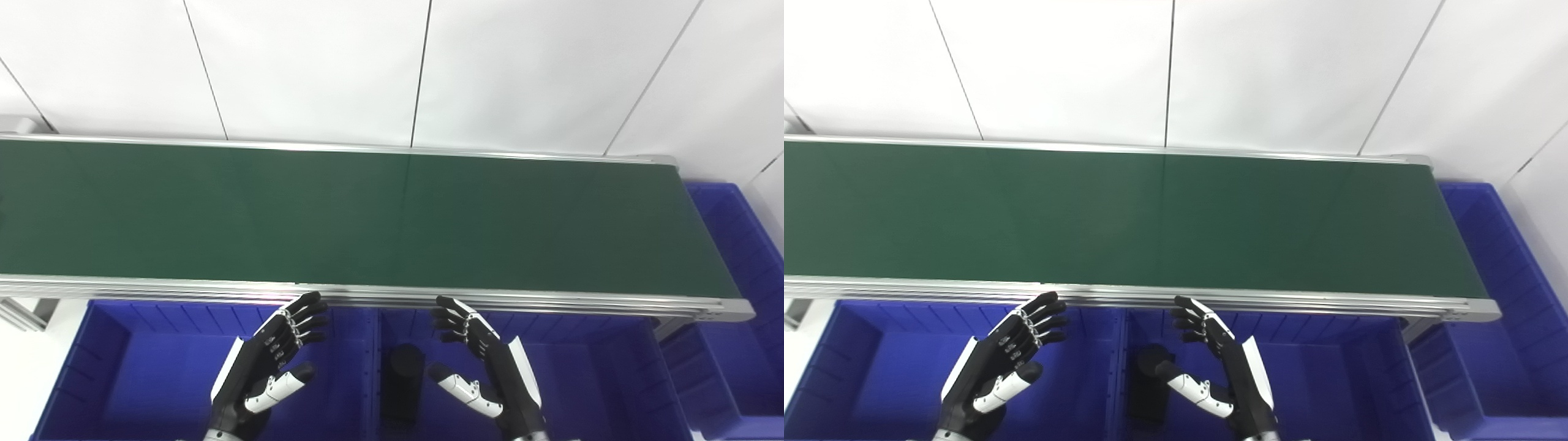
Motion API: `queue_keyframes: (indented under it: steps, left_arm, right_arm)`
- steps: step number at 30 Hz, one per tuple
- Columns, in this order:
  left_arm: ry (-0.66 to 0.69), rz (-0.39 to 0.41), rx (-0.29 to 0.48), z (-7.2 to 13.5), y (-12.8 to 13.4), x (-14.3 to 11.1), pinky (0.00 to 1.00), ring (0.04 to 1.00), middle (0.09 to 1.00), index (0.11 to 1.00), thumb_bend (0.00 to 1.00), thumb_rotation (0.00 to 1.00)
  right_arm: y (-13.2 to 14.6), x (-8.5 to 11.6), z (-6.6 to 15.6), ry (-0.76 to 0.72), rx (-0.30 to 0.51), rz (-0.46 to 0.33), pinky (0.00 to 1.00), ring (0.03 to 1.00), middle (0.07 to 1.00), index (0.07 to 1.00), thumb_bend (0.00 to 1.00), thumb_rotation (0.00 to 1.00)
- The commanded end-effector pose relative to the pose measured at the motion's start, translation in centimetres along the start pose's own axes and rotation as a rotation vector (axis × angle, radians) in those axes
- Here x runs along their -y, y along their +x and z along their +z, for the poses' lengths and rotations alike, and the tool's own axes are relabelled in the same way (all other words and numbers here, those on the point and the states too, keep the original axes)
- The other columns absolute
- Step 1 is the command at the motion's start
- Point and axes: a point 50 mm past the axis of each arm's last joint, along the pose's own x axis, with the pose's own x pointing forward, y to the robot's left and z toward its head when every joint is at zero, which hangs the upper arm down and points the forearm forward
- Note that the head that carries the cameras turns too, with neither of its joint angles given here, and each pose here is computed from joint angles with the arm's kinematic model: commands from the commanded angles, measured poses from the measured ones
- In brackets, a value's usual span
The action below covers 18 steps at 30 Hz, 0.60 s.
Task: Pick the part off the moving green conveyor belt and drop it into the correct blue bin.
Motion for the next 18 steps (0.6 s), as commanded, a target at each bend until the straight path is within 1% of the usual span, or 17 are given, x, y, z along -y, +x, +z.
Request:
queue_keyframes:
  steps: [1, 14, 18]
  left_arm:
    - [0.010, -0.006, 0.067, 0.92, 0.35, 0.34, 0.74, 0.792, 0.826, 0.836, 0.90, 0.52]
    - [0.006, -0.004, 0.070, 0.89, 0.38, 0.31, 0.73, 0.790, 0.825, 0.837, 0.91, 0.52]
    - [0.007, -0.005, 0.070, 0.87, 0.34, 0.29, 0.74, 0.789, 0.825, 0.837, 0.90, 0.51]
  right_arm:
    - [0.48, 0.05, 1.05, 0.001, 0.073, 0.000, 0.69, 0.756, 0.788, 0.834, 0.67, 0.57]
    - [0.51, 0.09, 0.98, 0.002, 0.070, 0.003, 0.69, 0.758, 0.789, 0.836, 0.68, 0.58]
    - [0.51, 0.05, 0.97, 0.001, 0.072, 0.003, 0.69, 0.757, 0.790, 0.837, 0.67, 0.58]
